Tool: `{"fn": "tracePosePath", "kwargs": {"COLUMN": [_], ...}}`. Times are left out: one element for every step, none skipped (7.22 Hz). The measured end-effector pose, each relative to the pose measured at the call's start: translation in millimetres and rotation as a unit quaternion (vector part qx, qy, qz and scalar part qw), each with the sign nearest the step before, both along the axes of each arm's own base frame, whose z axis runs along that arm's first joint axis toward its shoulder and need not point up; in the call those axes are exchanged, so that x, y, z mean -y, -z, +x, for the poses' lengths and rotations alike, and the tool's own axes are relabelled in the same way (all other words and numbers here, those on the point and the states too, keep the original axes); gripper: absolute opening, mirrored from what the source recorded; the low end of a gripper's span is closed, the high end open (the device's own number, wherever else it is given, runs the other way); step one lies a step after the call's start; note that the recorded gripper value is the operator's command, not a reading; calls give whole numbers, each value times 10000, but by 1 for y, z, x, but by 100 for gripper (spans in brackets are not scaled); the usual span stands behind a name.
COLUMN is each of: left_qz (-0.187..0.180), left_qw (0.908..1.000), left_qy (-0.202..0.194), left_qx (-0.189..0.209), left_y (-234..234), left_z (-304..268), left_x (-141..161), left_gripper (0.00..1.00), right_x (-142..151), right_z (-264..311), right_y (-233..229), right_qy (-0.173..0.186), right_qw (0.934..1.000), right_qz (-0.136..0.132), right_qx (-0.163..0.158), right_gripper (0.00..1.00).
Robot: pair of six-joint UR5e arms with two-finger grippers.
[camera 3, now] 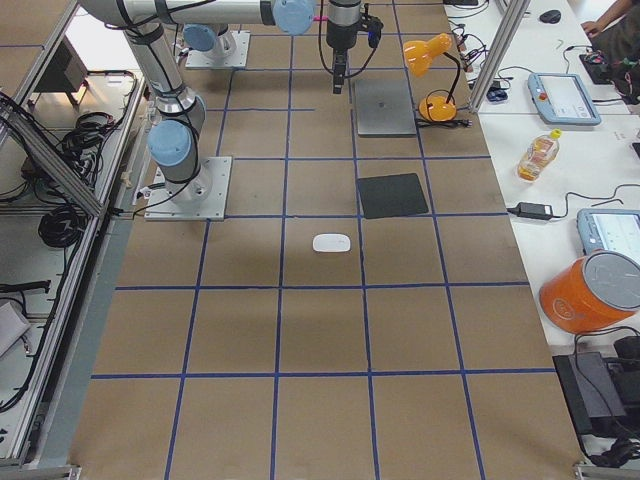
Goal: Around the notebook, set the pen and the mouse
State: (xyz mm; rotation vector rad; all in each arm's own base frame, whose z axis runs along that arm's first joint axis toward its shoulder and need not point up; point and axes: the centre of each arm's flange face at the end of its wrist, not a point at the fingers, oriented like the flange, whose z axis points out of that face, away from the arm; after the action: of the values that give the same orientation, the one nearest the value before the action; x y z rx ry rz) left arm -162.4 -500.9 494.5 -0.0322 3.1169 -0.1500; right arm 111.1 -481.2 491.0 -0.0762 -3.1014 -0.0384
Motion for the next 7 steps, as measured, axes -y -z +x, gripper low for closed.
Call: {"fn": "tracePosePath", "kwargs": {"left_qz": [1,1,13,40,108,268,384], "left_qw": [10000,10000,10000,10000,9997,9990,9984], "left_qy": [0,0,1,-45,-200,-358,-408], "left_qx": [1,1,10,27,33,32,31], "left_y": [0,0,1,3,10,29,58], "left_z": [0,0,1,9,28,59,94], "left_x": [0,0,-1,-1,1,4,5], "left_gripper": [100,100,100,100,100,100,100], "right_x": [0,-1,-1,1,4,10,17], "right_z": [0,1,0,-2,-11,-36,-72], "right_y": [2,5,7,8,8,10,13], "right_qy": [-1,-10,-10,18,96,249,386], "right_qw": [10000,10000,10000,10000,9999,9997,9992], "right_qz": [10,50,74,57,34,38,69], "right_qx": [-4,-10,-12,-16,-20,-2,37], "right_gripper": [100,100,100,100,100,100,100]}}
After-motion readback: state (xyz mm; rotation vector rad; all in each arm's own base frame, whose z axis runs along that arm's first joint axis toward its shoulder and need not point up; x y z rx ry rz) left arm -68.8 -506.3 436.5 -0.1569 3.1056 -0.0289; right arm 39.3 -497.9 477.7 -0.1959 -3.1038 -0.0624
